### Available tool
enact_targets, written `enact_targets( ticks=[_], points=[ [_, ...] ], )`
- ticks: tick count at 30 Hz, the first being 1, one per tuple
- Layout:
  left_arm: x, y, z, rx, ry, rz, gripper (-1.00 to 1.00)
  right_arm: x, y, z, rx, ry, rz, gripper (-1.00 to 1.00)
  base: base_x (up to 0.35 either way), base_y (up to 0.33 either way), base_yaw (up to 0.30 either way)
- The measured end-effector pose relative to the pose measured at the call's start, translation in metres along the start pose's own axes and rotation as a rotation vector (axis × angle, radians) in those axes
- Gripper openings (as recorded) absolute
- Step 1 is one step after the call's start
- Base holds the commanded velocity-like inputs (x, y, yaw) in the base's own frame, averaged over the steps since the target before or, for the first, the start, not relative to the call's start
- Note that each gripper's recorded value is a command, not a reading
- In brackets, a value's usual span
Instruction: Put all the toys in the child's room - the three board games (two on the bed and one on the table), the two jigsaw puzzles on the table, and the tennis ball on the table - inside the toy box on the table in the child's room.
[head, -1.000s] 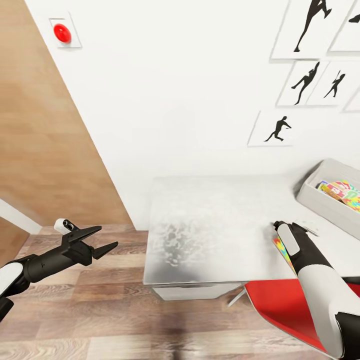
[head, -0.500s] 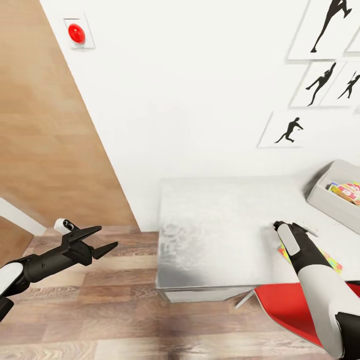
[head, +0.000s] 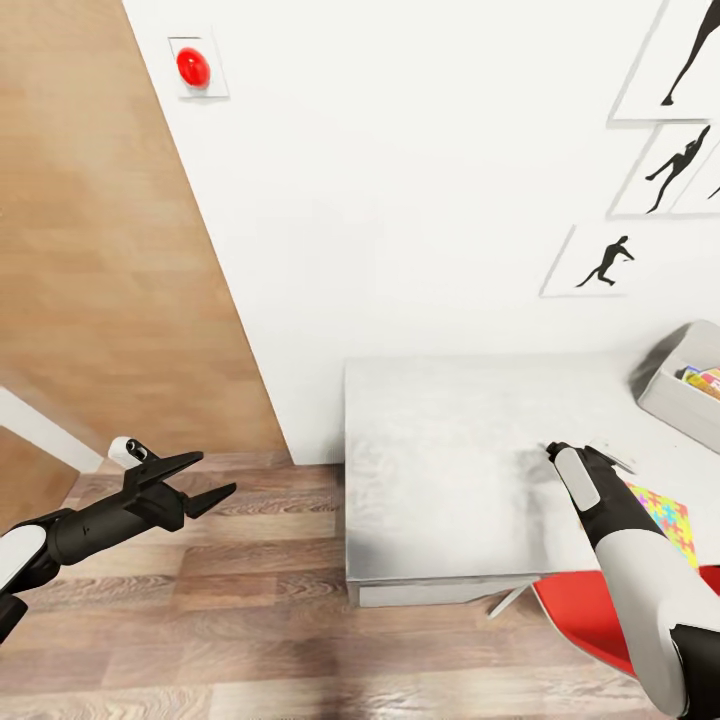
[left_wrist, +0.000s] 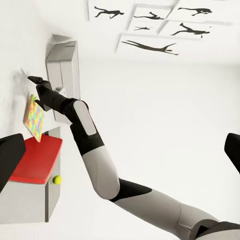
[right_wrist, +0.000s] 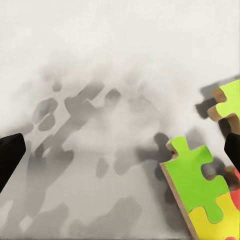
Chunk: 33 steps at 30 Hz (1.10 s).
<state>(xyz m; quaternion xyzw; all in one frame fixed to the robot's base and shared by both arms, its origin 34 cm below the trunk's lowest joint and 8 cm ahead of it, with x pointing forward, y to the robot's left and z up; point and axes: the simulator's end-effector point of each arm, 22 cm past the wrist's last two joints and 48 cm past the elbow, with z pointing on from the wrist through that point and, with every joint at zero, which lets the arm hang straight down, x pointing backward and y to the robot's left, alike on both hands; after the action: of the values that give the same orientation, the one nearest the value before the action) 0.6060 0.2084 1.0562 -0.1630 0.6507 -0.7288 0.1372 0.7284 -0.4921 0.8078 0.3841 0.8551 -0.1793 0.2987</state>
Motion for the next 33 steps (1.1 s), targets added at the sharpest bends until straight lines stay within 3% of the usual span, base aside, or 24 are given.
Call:
enact_targets(
  ticks=[7,33],
  points=[
    [0.0000,-0.0001,-0.0001,0.000,0.000,0.000,1.00,0.0000,-0.0001,0.0000,0.000,0.000,0.000,1.00,-0.003,0.055,0.000],
    [0.0001,-0.0001,0.0002,0.000,0.000,0.000,1.00,-0.0001,-0.0001,0.0000,0.000,0.000,0.000,1.00,0.000,0.203,0.000]
  ],
)
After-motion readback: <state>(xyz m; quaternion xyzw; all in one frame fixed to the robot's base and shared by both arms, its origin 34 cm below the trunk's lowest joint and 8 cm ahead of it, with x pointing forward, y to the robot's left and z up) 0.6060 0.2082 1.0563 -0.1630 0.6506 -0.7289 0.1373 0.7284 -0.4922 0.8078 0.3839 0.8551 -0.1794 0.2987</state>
